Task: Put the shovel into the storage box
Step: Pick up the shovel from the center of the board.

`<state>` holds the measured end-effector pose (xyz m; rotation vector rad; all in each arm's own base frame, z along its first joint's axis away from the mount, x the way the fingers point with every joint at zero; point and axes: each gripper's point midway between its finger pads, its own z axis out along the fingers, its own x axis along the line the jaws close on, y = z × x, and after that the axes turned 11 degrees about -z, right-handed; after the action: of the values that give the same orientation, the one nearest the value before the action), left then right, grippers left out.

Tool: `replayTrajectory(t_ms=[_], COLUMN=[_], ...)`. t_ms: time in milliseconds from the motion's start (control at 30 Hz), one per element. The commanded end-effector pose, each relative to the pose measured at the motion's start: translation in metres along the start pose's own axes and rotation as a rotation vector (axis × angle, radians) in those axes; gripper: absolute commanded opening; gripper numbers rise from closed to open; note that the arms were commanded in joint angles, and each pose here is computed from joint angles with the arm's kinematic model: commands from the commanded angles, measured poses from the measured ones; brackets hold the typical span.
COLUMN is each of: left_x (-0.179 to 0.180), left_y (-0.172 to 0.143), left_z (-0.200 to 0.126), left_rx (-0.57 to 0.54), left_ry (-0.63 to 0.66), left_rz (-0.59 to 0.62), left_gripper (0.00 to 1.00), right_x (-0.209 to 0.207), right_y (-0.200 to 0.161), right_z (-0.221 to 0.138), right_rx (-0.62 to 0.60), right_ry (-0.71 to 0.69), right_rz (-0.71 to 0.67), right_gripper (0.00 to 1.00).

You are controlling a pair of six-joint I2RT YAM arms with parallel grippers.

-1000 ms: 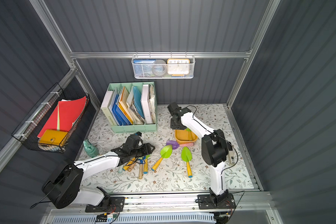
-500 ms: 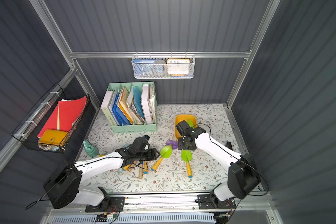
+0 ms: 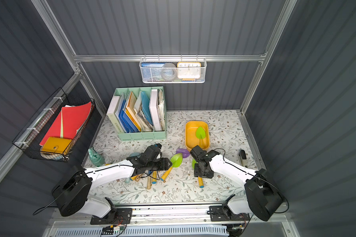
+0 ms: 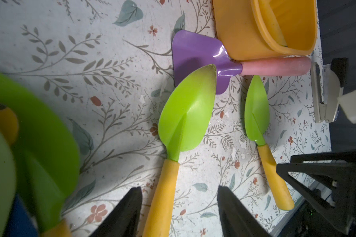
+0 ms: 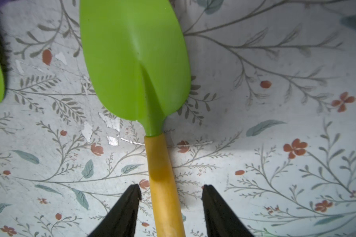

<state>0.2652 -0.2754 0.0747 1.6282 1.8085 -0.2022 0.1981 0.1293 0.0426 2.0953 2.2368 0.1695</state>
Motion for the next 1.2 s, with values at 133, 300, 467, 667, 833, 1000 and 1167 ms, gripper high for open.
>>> replayTrajectory(t_ms=[133, 300, 467, 667, 833, 1000, 1167], left_x=[-0.003, -0.004, -0.003, -0.004, -0.007, -0.008, -0.01], left_y=[0.002, 0.002, 0.002, 0.001, 0.007, 0.016, 0.02], left_z=[0.007, 0.009, 0.01, 0.011, 0.008, -0.001, -0.006], left_rx=[-0.01, -0.011, -0.01, -0.01, -0.035, -0.086, -0.107], left_ry=[-0.004, -0.004, -0.003, -0.008, -0.01, -0.006, -0.008], left_rz=[0.001, 0.004, 0.009, 0.011, 0.011, 0.012, 0.002], left_gripper=[0.64, 0.64, 0.64, 0.64, 0.63, 0.63, 0.64], right_x=[0.01, 0.011, 0.01, 0.012, 0.019, 0.027, 0.04], right_y=[-0.006, -0.006, -0.009, -0.016, -0.022, -0.027, -0.022], right_z=[0.021, 0.027, 0.028, 0.019, 0.0, -0.018, -0.041], right_rx=[0.042, 0.056, 0.068, 0.077, 0.063, 0.04, -0.016], right_ry=[0.006, -0.003, -0.012, -0.014, 0.003, 0.048, 0.111], right_rz=[0.023, 0.024, 0.017, -0.005, -0.046, -0.083, -0.121], right_gripper=[0.45, 0.37, 0.31, 0.24, 0.21, 0.19, 0.17])
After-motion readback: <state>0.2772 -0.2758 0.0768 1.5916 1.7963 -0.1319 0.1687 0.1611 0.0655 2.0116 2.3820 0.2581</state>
